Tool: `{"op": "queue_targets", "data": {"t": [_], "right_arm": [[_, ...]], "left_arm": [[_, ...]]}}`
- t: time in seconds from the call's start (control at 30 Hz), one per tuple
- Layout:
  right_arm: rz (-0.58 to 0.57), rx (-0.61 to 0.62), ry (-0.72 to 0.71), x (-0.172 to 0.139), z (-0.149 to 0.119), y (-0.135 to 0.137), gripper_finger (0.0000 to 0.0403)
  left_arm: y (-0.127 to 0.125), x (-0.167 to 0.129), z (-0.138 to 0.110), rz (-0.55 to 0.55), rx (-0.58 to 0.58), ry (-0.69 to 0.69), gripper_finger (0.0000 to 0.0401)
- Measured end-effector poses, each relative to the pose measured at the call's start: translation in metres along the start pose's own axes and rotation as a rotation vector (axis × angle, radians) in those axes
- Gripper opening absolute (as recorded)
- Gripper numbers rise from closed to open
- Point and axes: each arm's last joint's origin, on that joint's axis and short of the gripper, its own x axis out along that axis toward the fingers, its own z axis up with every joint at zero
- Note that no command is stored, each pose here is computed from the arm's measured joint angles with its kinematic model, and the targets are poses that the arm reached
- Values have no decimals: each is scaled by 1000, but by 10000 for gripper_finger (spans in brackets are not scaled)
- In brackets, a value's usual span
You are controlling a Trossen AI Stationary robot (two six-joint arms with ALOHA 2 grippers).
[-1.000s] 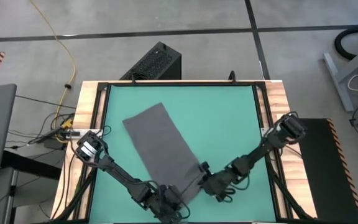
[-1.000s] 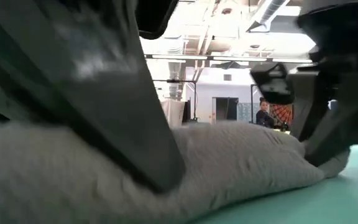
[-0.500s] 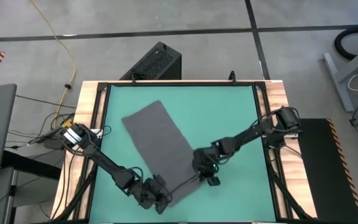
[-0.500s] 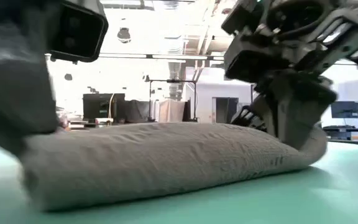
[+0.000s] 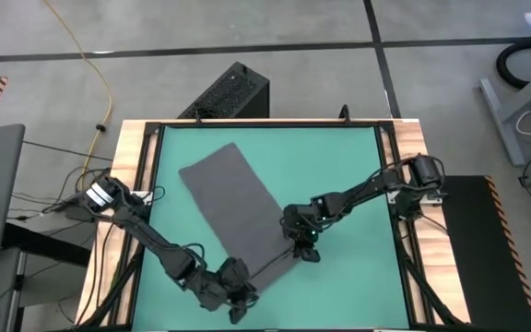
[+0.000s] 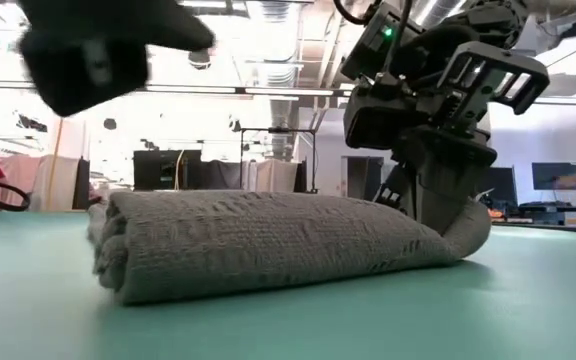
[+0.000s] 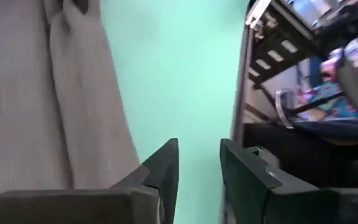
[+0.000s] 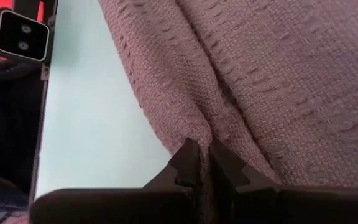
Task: Roll towel into tight, uniform cylinder
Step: Roll the gray towel
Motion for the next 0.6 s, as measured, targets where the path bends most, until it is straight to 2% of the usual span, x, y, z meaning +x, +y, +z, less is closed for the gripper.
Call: {"op": "queue_targets", "data": {"t": [0.13, 0.23, 0.33, 0.47, 0.6], "right_arm": [[23, 39, 14, -1, -1, -1, 39], [25, 62, 22, -1, -1, -1, 40], [28, 74, 30, -1, -2, -1, 40], [30, 72, 30, -1, -2, -1, 54], [28, 68, 29, -1, -2, -1, 91]], "left_arm": [[15, 28, 1, 135, 77, 44, 80], [19, 37, 7, 243, 113, 38, 62], [13, 45, 8, 247, 174, 57, 57], [18, 60, -1, 298, 207, 151, 73], [22, 75, -5, 321, 210, 170, 109]]}}
